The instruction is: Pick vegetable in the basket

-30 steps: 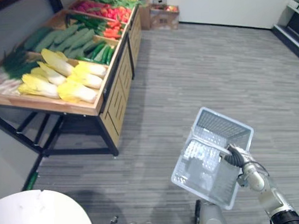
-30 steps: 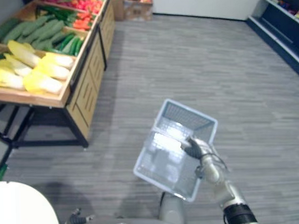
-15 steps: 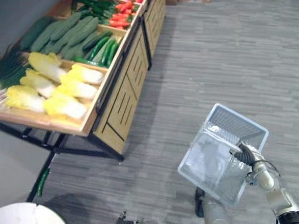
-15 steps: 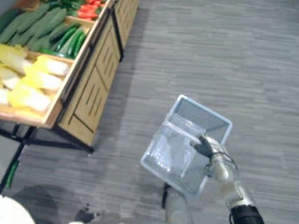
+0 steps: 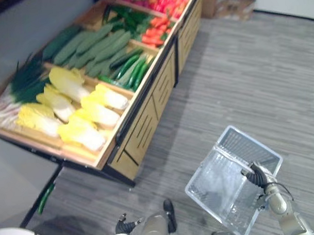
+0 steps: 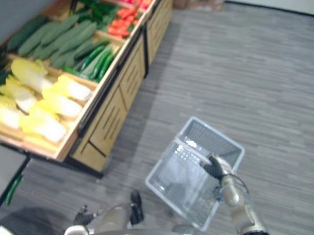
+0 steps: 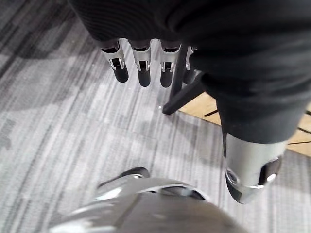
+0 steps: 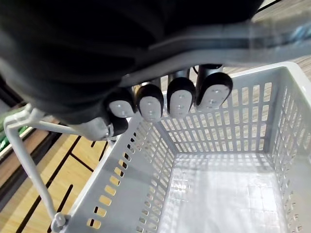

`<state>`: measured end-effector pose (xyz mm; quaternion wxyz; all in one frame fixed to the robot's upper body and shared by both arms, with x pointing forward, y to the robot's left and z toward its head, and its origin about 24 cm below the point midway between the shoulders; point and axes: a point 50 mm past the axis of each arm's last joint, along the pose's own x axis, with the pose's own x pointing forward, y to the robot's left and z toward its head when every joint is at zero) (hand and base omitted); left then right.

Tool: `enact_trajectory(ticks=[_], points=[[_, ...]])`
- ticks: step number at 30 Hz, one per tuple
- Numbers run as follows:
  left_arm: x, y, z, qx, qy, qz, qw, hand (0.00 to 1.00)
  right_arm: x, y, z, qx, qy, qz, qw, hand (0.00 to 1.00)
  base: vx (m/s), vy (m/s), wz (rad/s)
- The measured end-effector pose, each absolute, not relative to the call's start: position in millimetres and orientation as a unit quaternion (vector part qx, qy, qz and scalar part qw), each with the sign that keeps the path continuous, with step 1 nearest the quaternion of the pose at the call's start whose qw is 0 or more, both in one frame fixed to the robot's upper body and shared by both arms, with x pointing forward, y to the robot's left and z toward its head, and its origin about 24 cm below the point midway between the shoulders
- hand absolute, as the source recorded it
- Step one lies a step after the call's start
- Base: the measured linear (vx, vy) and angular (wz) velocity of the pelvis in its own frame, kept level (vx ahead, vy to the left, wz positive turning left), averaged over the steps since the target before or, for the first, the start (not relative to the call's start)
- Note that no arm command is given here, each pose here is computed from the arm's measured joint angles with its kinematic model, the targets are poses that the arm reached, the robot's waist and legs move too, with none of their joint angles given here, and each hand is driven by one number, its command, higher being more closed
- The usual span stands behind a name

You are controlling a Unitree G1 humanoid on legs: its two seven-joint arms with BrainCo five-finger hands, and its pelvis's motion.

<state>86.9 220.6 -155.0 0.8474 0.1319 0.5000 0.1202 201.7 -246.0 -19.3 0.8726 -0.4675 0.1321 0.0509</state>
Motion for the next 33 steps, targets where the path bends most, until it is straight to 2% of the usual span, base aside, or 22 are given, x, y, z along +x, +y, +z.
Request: enact_trajectory(ticks=[6, 10, 13, 19, 27, 30, 33], points=[[78, 217, -158, 0.138, 0.514, 0.111, 0.839, 0.0, 213, -228, -22, -0.465, 0.114, 0.085, 0.874, 1.0, 0.14, 0.057, -0.11], [56, 231, -160, 0.166, 0.537, 0.107, 0.82, 0.0, 216, -217, -23, -0.461, 0.105, 0.087, 0.877, 1.0, 0.17, 0.08, 0.09], [50, 242, -158, 0.187, 0.546, 0.102, 0.81, 0.0, 213, -216, -27, -0.46, 0.11, 0.089, 0.876, 1.0, 0.28, 0.017, 1.0], [60, 243, -156, 0.175, 0.538, 0.12, 0.816, 0.0, 214, -222, -27, -0.476, 0.116, 0.088, 0.867, 1.0, 0.33, -0.106, 1.16], [48, 258, -154, 0.158, 0.547, 0.165, 0.806, 0.0, 220, -224, -25, -0.477, 0.118, 0.089, 0.867, 1.0, 0.42, -0.459, 0.95], [40, 229, -165, 0.095, 0.571, 0.17, 0.798, 0.0, 215, -242, -25, -0.491, 0.142, 0.072, 0.857, 1.0, 0.36, -0.528, 0.61], [37, 228, -166, 0.077, 0.573, 0.187, 0.794, 0.0, 218, -237, -26, -0.493, 0.138, 0.086, 0.855, 1.0, 0.38, -0.455, 0.46]])
